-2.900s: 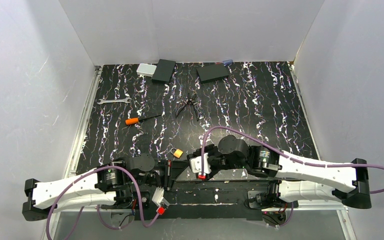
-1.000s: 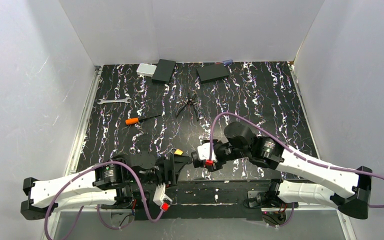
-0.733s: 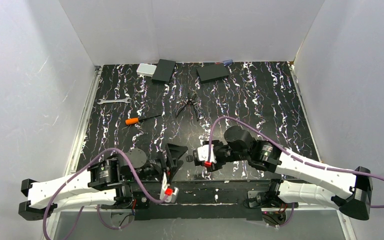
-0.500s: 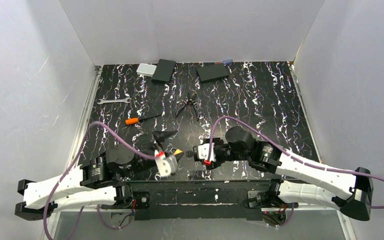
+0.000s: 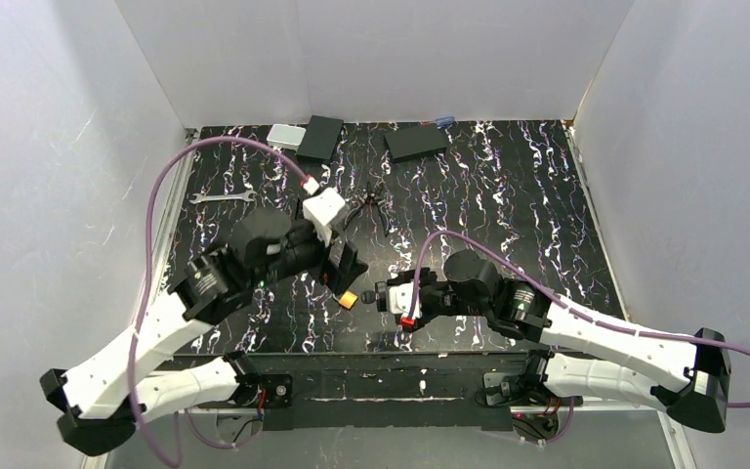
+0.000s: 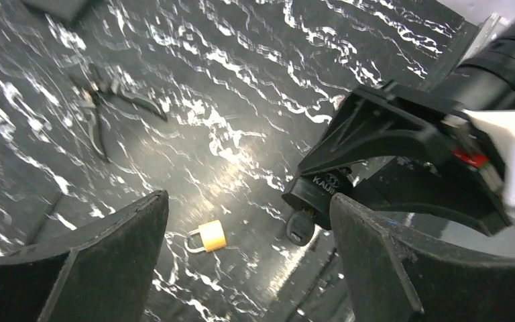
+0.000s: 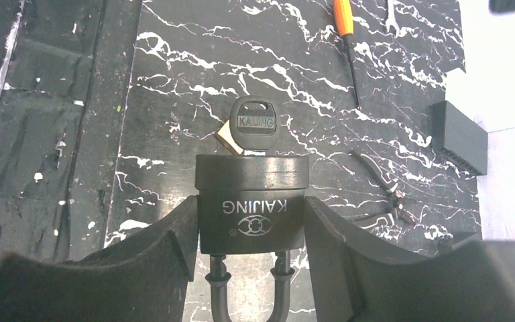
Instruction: Unlock with the key
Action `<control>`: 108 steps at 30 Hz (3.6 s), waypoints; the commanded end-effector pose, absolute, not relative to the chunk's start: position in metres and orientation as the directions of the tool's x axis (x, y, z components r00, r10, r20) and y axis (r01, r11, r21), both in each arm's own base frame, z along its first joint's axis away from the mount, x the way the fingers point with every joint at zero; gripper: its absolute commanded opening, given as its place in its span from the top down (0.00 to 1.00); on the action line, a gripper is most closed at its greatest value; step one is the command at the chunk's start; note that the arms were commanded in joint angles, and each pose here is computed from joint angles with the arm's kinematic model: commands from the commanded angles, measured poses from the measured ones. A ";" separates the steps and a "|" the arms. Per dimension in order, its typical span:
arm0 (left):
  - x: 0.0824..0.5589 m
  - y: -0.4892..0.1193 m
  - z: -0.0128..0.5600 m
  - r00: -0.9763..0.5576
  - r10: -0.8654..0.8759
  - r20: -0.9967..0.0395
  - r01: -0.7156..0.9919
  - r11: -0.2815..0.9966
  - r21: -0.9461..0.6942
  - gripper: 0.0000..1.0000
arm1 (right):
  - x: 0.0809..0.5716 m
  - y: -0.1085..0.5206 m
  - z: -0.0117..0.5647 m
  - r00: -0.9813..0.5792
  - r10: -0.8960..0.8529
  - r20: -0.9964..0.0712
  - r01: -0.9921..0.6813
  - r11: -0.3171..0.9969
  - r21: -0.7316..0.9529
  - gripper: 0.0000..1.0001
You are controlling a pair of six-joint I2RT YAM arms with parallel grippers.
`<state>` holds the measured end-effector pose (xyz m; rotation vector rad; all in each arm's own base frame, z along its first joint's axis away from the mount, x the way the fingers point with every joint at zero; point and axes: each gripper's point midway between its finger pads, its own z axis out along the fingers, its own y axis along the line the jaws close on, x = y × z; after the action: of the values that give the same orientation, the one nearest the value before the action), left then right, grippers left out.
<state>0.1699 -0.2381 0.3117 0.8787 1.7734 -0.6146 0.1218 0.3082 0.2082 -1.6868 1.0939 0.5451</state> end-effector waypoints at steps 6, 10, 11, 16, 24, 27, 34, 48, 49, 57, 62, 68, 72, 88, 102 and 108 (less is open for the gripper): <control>0.155 -0.260 0.296 -0.611 0.222 -0.760 0.771 0.383 -0.508 0.21 | 0.123 0.313 0.261 0.577 -0.269 -0.771 -0.799 0.014 -0.602 0.99; 0.159 -0.266 0.299 -0.668 0.180 -0.722 0.738 0.282 -0.613 0.25 | 0.122 0.310 0.267 0.587 -0.253 -0.769 -0.791 0.023 -0.612 0.99; 0.161 -0.269 0.298 -0.676 0.182 -0.714 0.733 0.270 -0.625 0.26 | 0.121 0.310 0.267 0.589 -0.251 -0.768 -0.790 0.021 -0.612 0.99; 0.166 -0.281 0.292 -0.711 0.205 -0.673 0.703 0.221 -0.676 0.37 | 0.122 0.311 0.270 0.599 -0.246 -0.762 -0.782 0.025 -0.622 0.99; 0.167 -0.284 0.264 -0.736 0.262 -0.624 0.675 0.222 -0.703 0.45 | 0.131 0.308 0.281 0.622 -0.244 -0.744 -0.750 0.088 -0.656 0.99; 0.168 -0.284 0.255 -0.753 0.274 -0.599 0.655 0.228 -0.720 0.43 | 0.132 0.308 0.282 0.624 -0.248 -0.741 -0.746 0.093 -0.659 0.99; 0.163 -0.290 0.244 -0.772 0.298 -0.562 0.624 0.185 -0.759 0.45 | 0.135 0.310 0.287 0.632 -0.252 -0.733 -0.737 0.099 -0.669 0.99; 0.150 -0.305 0.233 -0.785 0.332 -0.523 0.586 0.127 -0.800 0.53 | 0.140 0.319 0.296 0.647 -0.234 -0.725 -0.723 0.115 -0.682 0.99; 0.149 -0.305 0.232 -0.783 0.335 -0.524 0.588 0.125 -0.799 0.54 | 0.140 0.319 0.296 0.649 -0.234 -0.724 -0.721 0.116 -0.684 0.99; 0.144 -0.303 0.228 -0.785 0.344 -0.516 0.582 0.122 -0.804 0.73 | 0.143 0.318 0.303 0.658 -0.237 -0.715 -0.708 0.131 -0.694 0.99; 0.144 -0.305 0.231 -0.789 0.338 -0.513 0.575 0.114 -0.810 1.00 | 0.142 0.320 0.303 0.650 -0.232 -0.724 -0.717 0.129 -0.685 0.99; 0.154 -0.303 0.239 -0.764 0.260 -0.591 0.635 0.143 -0.759 1.00 | 0.143 0.310 0.311 0.462 -0.200 -0.864 -0.825 0.259 -0.501 0.21; 0.159 -0.298 0.246 -0.731 0.233 -0.642 0.680 0.160 -0.716 1.00 | 0.132 0.293 0.300 0.328 -0.186 -0.926 -0.883 0.287 -0.371 0.02; 0.156 -0.281 0.245 -0.633 0.243 -0.735 0.774 0.214 -0.596 1.00 | 0.131 0.280 0.254 0.017 -0.362 -0.932 -0.924 0.349 -0.153 0.02; 0.153 -0.280 0.253 -0.629 0.208 -0.749 0.777 0.201 -0.597 1.00 | 0.140 0.311 0.219 -0.062 -0.343 -0.937 -0.925 0.373 -0.076 0.08; 0.152 -0.279 0.253 -0.623 0.212 -0.753 0.782 0.201 -0.591 1.00 | 0.148 0.319 0.212 -0.082 -0.328 -0.941 -0.916 0.396 -0.059 0.26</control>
<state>0.1577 -0.2798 0.2287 0.8892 2.0770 -1.4042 0.1377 0.3077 0.1945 -1.2164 1.6758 0.6791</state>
